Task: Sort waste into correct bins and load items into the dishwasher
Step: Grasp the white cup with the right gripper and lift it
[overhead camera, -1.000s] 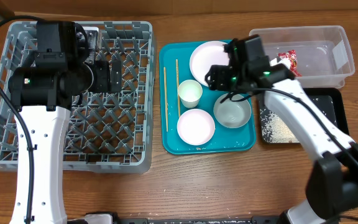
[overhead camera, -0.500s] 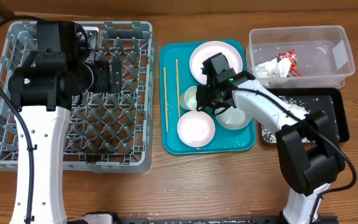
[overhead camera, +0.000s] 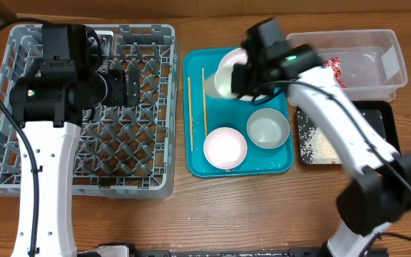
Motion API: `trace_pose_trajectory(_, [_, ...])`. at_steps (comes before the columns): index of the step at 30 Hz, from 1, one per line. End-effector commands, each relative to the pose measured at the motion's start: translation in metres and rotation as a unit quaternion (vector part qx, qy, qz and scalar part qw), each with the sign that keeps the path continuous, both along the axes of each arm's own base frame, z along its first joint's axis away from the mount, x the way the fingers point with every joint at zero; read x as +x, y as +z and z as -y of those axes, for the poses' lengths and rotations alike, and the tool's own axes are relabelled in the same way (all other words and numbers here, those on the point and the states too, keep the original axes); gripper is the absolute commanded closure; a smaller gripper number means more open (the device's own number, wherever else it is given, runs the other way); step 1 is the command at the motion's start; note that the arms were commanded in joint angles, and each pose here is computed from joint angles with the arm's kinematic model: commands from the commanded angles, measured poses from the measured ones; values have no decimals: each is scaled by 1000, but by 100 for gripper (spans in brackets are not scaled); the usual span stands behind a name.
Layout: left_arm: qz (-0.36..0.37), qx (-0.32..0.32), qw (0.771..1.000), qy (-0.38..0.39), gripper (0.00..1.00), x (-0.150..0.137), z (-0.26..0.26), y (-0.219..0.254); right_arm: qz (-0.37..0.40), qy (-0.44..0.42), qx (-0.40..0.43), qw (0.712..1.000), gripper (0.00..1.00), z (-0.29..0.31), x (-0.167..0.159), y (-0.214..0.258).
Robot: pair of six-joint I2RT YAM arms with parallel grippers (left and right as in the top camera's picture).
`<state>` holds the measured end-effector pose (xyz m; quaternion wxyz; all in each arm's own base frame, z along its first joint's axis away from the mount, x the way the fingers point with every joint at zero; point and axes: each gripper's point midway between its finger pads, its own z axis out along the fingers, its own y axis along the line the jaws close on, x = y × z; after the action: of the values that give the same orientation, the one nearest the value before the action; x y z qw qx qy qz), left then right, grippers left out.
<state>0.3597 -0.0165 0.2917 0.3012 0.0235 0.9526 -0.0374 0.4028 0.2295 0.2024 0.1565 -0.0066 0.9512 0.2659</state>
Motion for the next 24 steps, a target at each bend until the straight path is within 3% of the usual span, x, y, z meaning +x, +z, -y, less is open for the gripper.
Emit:
trace_pose_trajectory(1, [5, -47, 999, 7, 0, 2, 12, 8, -5, 71, 143, 987, 96, -6, -12, 47])
trace_pose_trajectory(6, [-16, -88, 996, 16, 0, -5, 21, 5, 12, 156, 303, 940, 96, 3, -18, 77])
trace_pose_trajectory(10, [-36, -207, 977, 39, 0, -5, 50, 13, 23, 193, 373, 907, 96, 6, -23, 79])
trace_pose_trajectory(12, [-41, -269, 962, 3, 0, -4, 72, 22, 29, 215, 398, 892, 96, 5, -28, 80])
trace_pose_trajectory(15, [-76, -374, 922, -64, 0, -6, 111, 34, 31, 223, 408, 885, 96, 4, -30, 79])
trace_pose_trajectory(19, [-146, -459, 871, -98, 0, -8, 135, 29, 42, 232, 410, 881, 96, 3, -29, 82])
trace_pose_trajectory(24, [-219, -570, 776, -156, 0, -5, 160, 32, 38, 216, 398, 891, 96, 3, -24, 77])
